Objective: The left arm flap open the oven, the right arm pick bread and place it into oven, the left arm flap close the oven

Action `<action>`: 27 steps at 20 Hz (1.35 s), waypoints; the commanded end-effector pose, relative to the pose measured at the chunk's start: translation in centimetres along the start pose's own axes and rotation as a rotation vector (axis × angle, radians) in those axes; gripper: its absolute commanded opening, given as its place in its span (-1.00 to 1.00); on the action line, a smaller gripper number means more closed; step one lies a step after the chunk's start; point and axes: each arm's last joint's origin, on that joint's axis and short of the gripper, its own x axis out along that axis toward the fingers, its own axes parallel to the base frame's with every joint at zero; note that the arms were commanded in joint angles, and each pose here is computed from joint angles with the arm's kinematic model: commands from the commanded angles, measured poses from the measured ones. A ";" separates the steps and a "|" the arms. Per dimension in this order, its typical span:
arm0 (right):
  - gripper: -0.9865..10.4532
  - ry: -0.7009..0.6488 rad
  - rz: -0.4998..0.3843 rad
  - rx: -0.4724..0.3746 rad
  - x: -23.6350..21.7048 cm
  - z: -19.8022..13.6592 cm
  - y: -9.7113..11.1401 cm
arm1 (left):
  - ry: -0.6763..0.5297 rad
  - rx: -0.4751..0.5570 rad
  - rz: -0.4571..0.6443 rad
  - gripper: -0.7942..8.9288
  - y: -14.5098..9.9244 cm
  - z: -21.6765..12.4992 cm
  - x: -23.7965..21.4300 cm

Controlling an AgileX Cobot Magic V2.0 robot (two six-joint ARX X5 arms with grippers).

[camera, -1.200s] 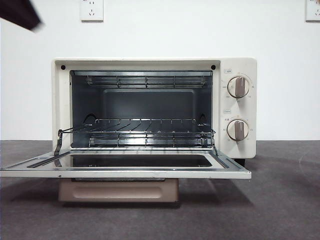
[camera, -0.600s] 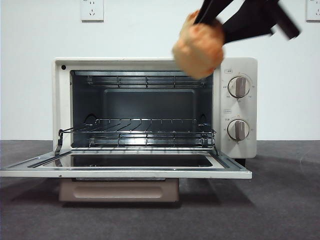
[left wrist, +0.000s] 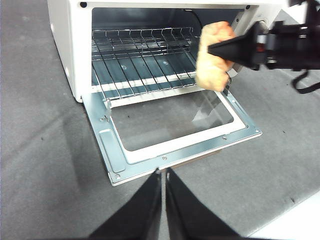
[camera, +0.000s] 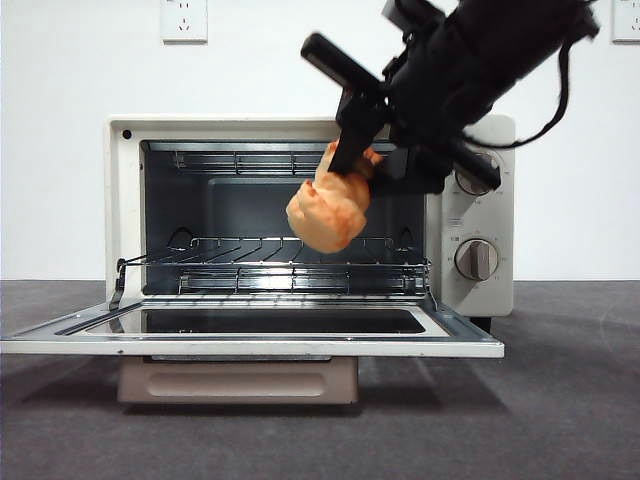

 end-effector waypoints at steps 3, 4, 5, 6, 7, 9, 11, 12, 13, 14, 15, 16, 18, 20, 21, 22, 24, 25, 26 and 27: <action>-0.65 -0.066 -0.006 0.101 1.7 -0.1 -0.5 | -0.019 -0.009 -0.015 -0.80 -0.1 0.4 -0.4; -0.65 -0.072 -0.028 0.121 2.0 -0.2 -0.8 | -0.019 -0.009 -0.015 -0.80 -0.1 0.4 -0.4; -0.65 -0.072 -0.043 0.134 2.2 -0.2 -1.1 | -0.019 -0.006 -0.014 -0.80 -0.1 0.4 -0.4; -0.65 -0.070 -0.049 0.143 2.4 -0.3 -1.3 | -0.020 -0.005 -0.014 -0.80 -0.1 0.4 -0.4; -0.64 -0.068 -0.053 0.149 2.6 -0.4 -1.4 | -0.019 -0.006 -0.014 -0.80 -0.1 0.4 -0.4; -0.63 -0.073 -0.055 0.148 2.6 -0.3 -1.4 | -0.019 -0.005 -0.014 -0.80 -0.1 0.4 -0.4; -0.43 -0.084 -0.062 0.151 2.6 -0.3 -1.4 | -0.019 -0.004 -0.014 -0.80 -0.1 0.4 -0.4; -0.28 -0.085 -0.062 0.159 2.6 -0.3 -1.4 | -0.018 0.002 -0.014 -0.80 -0.1 0.4 -0.4; -0.13 -0.087 -0.064 0.167 2.6 -0.3 -1.4 | -0.018 0.002 -0.014 -0.80 -0.1 0.4 -0.4; -0.04 -0.090 -0.065 0.168 2.6 -0.3 -1.4 | -0.018 0.002 -0.014 -0.80 -0.1 0.4 -0.4; -0.01 -0.093 -0.063 0.168 2.6 -0.2 -1.4 | -0.019 0.002 -0.014 -0.80 -0.1 0.4 -0.4; -0.01 -0.092 -0.056 0.168 2.6 -0.2 -1.3 | -0.018 0.002 -0.014 -0.80 -0.1 0.4 -0.4; -0.01 -0.078 -0.029 0.168 2.4 -0.1 -1.1 | -0.020 0.003 -0.009 -0.80 -0.1 0.4 -0.4; -0.01 -0.077 0.006 0.166 1.9 0.3 -0.7 | -0.028 0.006 0.021 -0.80 0.0 0.4 -0.4; -0.01 -0.076 0.025 0.165 1.5 0.5 -0.4 | -0.031 0.007 0.039 -0.80 0.1 0.4 -0.4; -0.01 -0.075 0.043 0.163 0.9 0.8 -0.1 | -0.024 0.008 0.048 -0.80 0.1 0.3 -0.3; -0.01 -0.068 0.053 0.139 -0.8 1.3 0.8 | 0.015 0.012 0.068 -0.80 0.1 0.2 0.0; -0.01 -0.061 0.054 0.121 -1.6 1.4 1.1 | 0.038 0.006 0.077 -0.80 0.0 0.2 0.2; -0.01 -0.050 0.053 0.097 -2.6 1.6 1.5 | 0.065 -0.001 0.088 -0.80 -0.1 0.2 0.6; -0.01 -0.038 0.052 0.069 -3.8 1.7 1.9 | 0.086 -0.008 0.093 -0.80 -0.2 0.2 1.0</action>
